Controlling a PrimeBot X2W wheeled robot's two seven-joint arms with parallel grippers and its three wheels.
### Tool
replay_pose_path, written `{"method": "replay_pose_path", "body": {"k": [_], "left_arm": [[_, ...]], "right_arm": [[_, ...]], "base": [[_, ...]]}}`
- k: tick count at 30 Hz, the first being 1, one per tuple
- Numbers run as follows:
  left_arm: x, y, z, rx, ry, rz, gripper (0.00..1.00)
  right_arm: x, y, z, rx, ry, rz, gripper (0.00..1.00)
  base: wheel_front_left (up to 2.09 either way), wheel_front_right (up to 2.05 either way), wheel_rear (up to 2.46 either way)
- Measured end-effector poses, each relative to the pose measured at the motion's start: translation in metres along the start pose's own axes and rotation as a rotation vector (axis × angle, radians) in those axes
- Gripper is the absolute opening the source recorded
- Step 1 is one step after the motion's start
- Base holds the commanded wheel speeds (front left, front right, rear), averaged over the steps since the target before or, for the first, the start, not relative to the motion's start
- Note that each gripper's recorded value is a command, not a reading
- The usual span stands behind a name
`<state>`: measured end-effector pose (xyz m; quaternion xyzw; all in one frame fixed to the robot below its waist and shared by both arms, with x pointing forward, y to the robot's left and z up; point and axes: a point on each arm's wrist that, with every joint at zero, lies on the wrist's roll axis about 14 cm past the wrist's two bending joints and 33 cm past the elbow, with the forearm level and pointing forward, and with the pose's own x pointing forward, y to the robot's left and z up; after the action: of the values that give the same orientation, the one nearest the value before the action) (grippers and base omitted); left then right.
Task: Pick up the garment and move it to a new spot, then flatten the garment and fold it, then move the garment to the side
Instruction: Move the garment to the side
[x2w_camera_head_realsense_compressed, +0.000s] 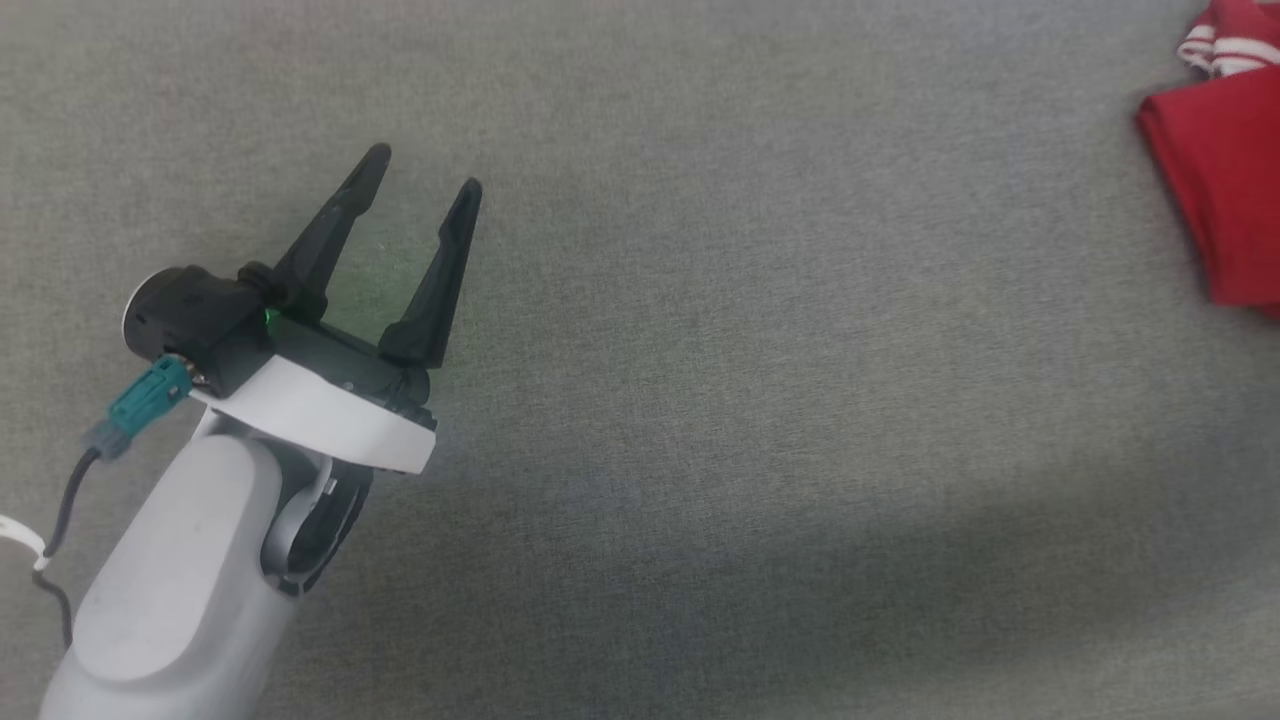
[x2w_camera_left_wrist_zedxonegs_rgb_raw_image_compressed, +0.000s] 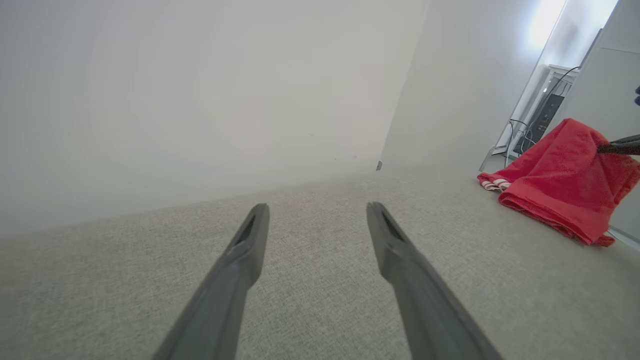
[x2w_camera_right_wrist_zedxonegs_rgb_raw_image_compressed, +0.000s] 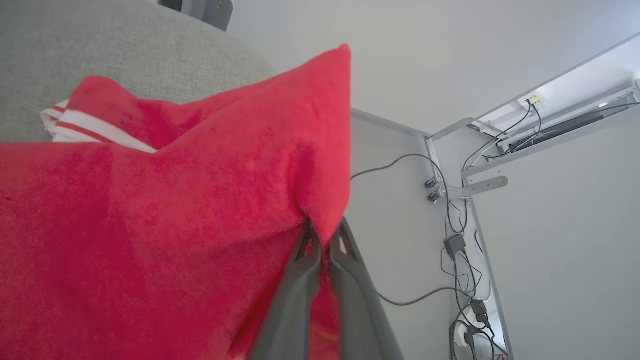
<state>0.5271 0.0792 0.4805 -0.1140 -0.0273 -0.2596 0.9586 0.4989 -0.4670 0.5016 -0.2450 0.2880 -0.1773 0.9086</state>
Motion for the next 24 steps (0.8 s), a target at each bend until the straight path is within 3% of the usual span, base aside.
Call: {"method": "replay_pose_path", "body": {"k": [11,16,17,18,20,24], "left_arm": [[0.006,0.013,-0.019,-0.012,0.032,0.006,1.00],[0.006,0.019,-0.021,-0.010,0.039,0.017,1.00],[0.005,0.019,-0.021,-0.010,0.038,0.019,1.00],[0.005,0.020,-0.020,-0.009,0.036,0.020,1.00],[0.005,0.020,-0.019,-0.008,0.034,0.021,1.00],[0.005,0.019,-0.009,-0.005,0.015,0.027,1.00]], "right_arm": [[0.033,0.053,-0.043,0.010,0.110,0.048,0.00],[0.039,0.056,-0.053,0.037,0.139,0.031,0.00],[0.040,0.055,-0.051,0.045,0.133,0.024,0.23],[0.040,0.052,-0.050,0.048,0.134,0.015,0.37],[0.039,0.049,-0.049,0.048,0.134,0.007,0.99],[0.036,0.042,-0.037,0.064,0.096,-0.012,1.00]], "base": [[0.00,0.00,0.00],[0.00,0.00,0.00],[0.00,0.00,0.00],[0.00,0.00,0.00],[0.00,0.00,0.00],[0.00,0.00,0.00]]}}
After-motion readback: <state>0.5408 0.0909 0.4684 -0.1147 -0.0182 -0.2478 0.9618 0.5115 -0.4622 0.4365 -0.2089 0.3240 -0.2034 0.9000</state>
